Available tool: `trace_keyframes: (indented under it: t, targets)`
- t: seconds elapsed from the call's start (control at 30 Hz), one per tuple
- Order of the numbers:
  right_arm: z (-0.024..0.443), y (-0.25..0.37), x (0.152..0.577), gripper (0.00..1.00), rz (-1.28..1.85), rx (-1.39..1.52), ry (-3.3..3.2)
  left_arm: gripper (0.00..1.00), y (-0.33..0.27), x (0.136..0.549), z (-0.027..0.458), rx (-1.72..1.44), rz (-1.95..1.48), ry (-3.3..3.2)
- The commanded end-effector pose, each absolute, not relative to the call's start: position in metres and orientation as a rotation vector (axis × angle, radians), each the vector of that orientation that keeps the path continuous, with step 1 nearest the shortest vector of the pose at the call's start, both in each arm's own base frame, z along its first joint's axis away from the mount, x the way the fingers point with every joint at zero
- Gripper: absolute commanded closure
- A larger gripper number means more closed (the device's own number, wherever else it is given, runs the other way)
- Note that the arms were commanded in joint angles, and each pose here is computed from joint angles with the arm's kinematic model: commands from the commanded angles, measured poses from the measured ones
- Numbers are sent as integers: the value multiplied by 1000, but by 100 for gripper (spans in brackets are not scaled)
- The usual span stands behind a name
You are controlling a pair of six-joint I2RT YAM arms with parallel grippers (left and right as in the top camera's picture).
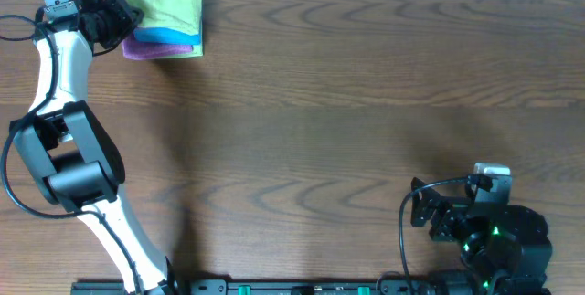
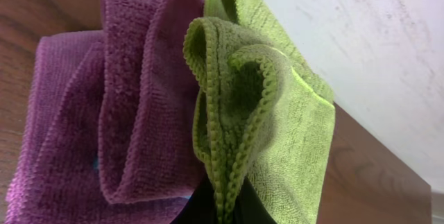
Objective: Fold the cloth
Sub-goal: 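Lower the green towel onto the pink and blue stack with the left gripper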
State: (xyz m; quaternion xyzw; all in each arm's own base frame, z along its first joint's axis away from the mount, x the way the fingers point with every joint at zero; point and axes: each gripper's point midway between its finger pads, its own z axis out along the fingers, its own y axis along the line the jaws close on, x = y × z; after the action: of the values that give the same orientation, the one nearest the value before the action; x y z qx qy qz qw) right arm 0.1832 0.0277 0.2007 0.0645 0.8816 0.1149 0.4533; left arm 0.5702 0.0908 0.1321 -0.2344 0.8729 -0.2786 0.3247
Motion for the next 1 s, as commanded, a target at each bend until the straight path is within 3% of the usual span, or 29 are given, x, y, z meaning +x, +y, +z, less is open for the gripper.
trace_keyframes:
  t: [0.0,0.1,0.27,0.4,0.43,0.57,0.97]
  targets:
    - [199,24,183,1,276,192,2175,94,103,573,141,-603,-675,2273]
    - [199,24,183,1,276,192,2175,94,105,572,141,-608,-673,2272]
    - [199,24,183,1,276,192,2175,86,109,571,140,-618,-672,2272]
    - [199,24,183,1,276,192,2175,73,110,570,139,-624,-673,2277]
    - [199,24,183,1,276,192,2175,65,110,570,139,-624,-673,2277]
    - [199,24,183,1,276,192,2175,49,110,570,139,-624,-673,2277]
    - [199,24,183,1,276,192,2175,46,115,569,139,-616,-660,2276]
